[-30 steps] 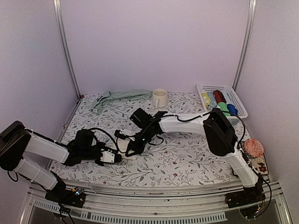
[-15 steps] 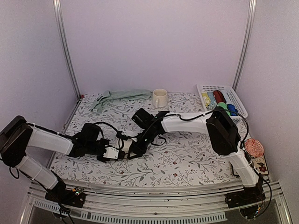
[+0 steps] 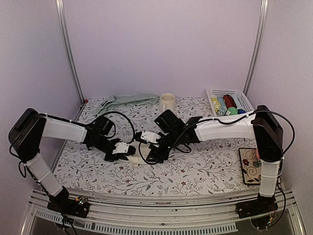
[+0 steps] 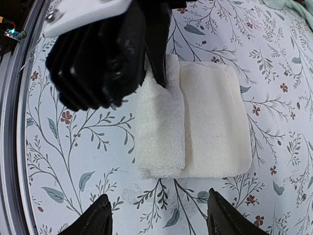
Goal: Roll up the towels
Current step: Roll the towel at the center of the board.
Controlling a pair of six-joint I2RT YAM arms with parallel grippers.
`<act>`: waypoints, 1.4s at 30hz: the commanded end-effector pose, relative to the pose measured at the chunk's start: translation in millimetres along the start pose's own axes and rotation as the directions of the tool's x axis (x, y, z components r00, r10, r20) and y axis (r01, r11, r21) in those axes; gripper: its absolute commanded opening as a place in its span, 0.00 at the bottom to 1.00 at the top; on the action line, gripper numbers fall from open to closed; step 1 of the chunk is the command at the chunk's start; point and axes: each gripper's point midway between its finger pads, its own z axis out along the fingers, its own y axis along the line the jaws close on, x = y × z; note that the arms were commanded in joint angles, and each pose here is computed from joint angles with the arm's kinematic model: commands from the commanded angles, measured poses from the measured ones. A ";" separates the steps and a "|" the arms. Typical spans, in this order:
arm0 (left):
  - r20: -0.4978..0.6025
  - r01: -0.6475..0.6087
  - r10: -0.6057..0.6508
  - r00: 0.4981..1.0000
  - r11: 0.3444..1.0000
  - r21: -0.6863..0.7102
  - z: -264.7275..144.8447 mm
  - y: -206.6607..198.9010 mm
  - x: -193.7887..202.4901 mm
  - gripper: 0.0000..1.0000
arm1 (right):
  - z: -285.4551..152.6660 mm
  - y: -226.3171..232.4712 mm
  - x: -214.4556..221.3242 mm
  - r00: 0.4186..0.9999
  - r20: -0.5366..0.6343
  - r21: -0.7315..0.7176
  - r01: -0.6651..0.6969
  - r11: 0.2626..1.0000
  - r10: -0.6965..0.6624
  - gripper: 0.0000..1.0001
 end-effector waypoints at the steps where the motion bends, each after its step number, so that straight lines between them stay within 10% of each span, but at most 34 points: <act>1: -0.056 0.164 -0.157 0.986 0.969 0.183 1.5 -25.6 14.8 0.00 | -1.6 2.2 -22.3 0.973 0.079 0.182 0.198 0.963 -0.215 0.67; 22: -0.115 0.324 -0.303 0.946 0.880 0.348 10.3 -18.5 28.9 0.00 | 75.6 -16.7 -9.4 0.871 -0.175 0.468 0.483 0.740 -0.458 0.61; 38: -0.097 0.288 -0.271 0.958 0.895 0.340 5.4 -16.4 29.7 0.00 | 89.9 -27.7 15.7 0.887 -0.255 0.435 0.461 0.774 -0.385 0.06; 42: -0.050 0.263 -0.259 0.965 0.928 0.262 -7.4 -0.4 25.0 0.25 | 90.5 -22.2 16.9 0.910 -0.227 0.374 0.409 0.832 -0.346 0.04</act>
